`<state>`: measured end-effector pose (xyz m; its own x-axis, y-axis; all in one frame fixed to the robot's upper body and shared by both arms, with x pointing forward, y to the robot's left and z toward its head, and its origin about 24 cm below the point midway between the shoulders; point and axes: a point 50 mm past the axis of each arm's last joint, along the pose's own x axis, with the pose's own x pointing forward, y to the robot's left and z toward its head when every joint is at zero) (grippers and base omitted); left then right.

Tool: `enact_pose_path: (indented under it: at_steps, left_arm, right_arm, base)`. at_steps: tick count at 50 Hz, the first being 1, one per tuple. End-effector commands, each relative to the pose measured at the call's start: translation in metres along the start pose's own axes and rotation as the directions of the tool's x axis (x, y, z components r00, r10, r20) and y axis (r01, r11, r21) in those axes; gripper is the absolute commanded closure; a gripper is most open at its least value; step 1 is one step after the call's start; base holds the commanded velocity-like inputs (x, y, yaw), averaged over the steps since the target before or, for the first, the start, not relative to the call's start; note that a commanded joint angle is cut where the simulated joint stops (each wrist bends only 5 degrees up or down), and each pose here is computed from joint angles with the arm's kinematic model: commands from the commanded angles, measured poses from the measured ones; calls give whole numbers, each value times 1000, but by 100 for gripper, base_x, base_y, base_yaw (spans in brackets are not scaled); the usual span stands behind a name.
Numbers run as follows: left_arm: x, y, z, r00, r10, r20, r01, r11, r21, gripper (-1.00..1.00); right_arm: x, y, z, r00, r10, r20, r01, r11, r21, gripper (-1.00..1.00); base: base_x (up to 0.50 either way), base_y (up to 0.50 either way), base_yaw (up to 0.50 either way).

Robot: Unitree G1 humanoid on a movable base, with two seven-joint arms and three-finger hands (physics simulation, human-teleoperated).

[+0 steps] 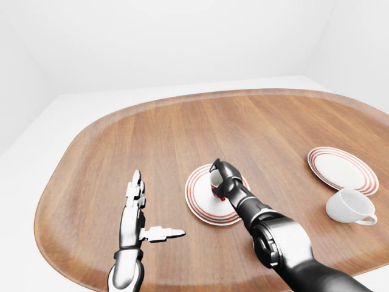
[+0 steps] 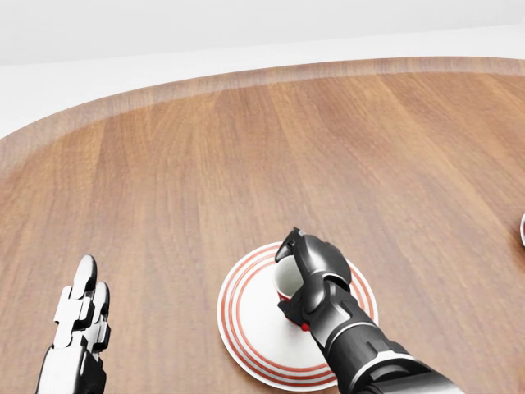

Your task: Put the red mug on the left plate.

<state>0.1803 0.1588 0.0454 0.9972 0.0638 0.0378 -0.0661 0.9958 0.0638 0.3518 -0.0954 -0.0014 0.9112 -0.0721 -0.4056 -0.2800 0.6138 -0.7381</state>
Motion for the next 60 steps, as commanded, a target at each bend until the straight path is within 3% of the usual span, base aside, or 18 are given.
enact_pose_path:
  at_steps: [1,12,37,38,39,60]
  left_arm:
    - [0,0,0,1000,1,1,-1,1000,3,-100]
    - [0,0,1,1000,0,4,0,1000,2,-100]
    - [2,-2,0,1000,-3,5,3,1000,6,-100]
    - [2,-2,0,1000,-4,5,4,1000,6,-100]
    - [3,-2,0,1000,-3,6,3,1000,7,-100]
    - [1,-2,-1,1000,-5,-3,5,1000,13,-100]
  right_arm:
    - [-1,-1,-2,997,-75,-2,75,997,-4,100]
    - [-1,6,-4,998,55,-22,-53,997,60,100]
    - [-2,8,-4,999,40,-20,-40,998,45,100]
    - [-2,8,-4,999,38,-21,-37,998,46,76]
    - [-2,8,-4,999,39,-21,-38,998,44,-100]
    - [-3,11,-7,998,57,-26,-56,997,46,-100]
  base:
    - [0,0,0]
    - [0,0,0]
    - [0,0,0]
    - [0,0,0]
    - [0,0,0]
    - [0,0,0]
